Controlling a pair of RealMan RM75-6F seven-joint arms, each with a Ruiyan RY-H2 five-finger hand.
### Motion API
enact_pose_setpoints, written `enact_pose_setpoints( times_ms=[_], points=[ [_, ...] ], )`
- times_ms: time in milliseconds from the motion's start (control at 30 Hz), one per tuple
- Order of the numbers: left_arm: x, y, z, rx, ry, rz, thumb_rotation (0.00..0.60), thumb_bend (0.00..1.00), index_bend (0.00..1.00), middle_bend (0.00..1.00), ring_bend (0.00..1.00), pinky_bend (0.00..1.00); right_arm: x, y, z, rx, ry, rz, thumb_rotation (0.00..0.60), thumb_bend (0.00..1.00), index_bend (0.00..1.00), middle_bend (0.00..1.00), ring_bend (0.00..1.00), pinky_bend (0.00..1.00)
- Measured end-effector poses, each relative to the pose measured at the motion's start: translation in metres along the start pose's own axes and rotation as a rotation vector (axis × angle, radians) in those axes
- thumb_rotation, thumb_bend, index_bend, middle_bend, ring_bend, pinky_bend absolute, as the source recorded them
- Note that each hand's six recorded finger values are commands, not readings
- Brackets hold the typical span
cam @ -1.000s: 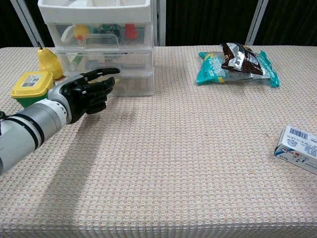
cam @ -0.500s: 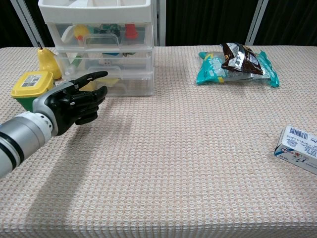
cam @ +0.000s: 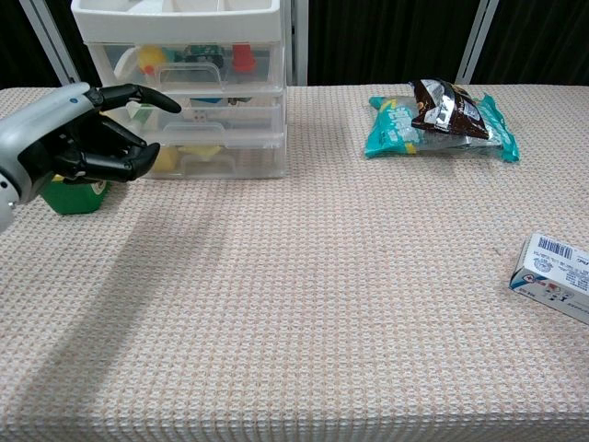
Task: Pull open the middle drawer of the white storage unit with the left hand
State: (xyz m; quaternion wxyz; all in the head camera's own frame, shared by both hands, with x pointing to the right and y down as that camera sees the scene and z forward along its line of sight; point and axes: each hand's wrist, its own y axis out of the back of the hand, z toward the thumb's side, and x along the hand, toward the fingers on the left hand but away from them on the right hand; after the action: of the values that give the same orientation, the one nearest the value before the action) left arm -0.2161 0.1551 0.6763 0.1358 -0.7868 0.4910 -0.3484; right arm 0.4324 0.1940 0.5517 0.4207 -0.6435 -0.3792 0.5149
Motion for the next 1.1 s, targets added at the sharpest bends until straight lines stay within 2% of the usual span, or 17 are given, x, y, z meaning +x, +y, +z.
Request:
enact_pose_setpoints(
  times_ms=[200, 500, 833, 1000, 1100],
  points=[
    [0.021, 0.012, 0.006, 0.199, -0.023, 0.004, 0.6, 0.48, 0.22, 0.86, 1.0, 1.0, 0.001, 0.001, -0.004, -0.003, -0.011, -0.003, 0.6, 0.28, 0.0, 0.0, 0.0, 0.0],
    [0.039, 0.009, -0.003, 0.32, 0.002, -0.02, 0.6, 0.48, 0.22, 0.86, 1.0, 1.0, 0.001, 0.001, -0.007, -0.005, -0.019, -0.005, 0.6, 0.28, 0.0, 0.0, 0.0, 0.0],
    [0.043, 0.001, -0.01, 0.403, 0.014, -0.073, 0.6, 0.48, 0.24, 0.85, 1.0, 1.0, 0.001, -0.001, -0.01, -0.007, -0.025, 0.001, 0.6, 0.28, 0.0, 0.0, 0.0, 0.0],
    [0.041, 0.0, -0.008, 0.424, 0.011, -0.091, 0.6, 0.48, 0.34, 0.86, 1.0, 1.0, 0.002, -0.001, -0.01, -0.006, -0.028, 0.002, 0.6, 0.28, 0.0, 0.0, 0.0, 0.0],
    [0.037, 0.0, -0.003, 0.414, -0.002, -0.095, 0.6, 0.48, 0.35, 0.86, 1.0, 1.0, 0.002, -0.002, -0.01, -0.006, -0.029, 0.004, 0.6, 0.28, 0.0, 0.0, 0.0, 0.0]
  ],
)
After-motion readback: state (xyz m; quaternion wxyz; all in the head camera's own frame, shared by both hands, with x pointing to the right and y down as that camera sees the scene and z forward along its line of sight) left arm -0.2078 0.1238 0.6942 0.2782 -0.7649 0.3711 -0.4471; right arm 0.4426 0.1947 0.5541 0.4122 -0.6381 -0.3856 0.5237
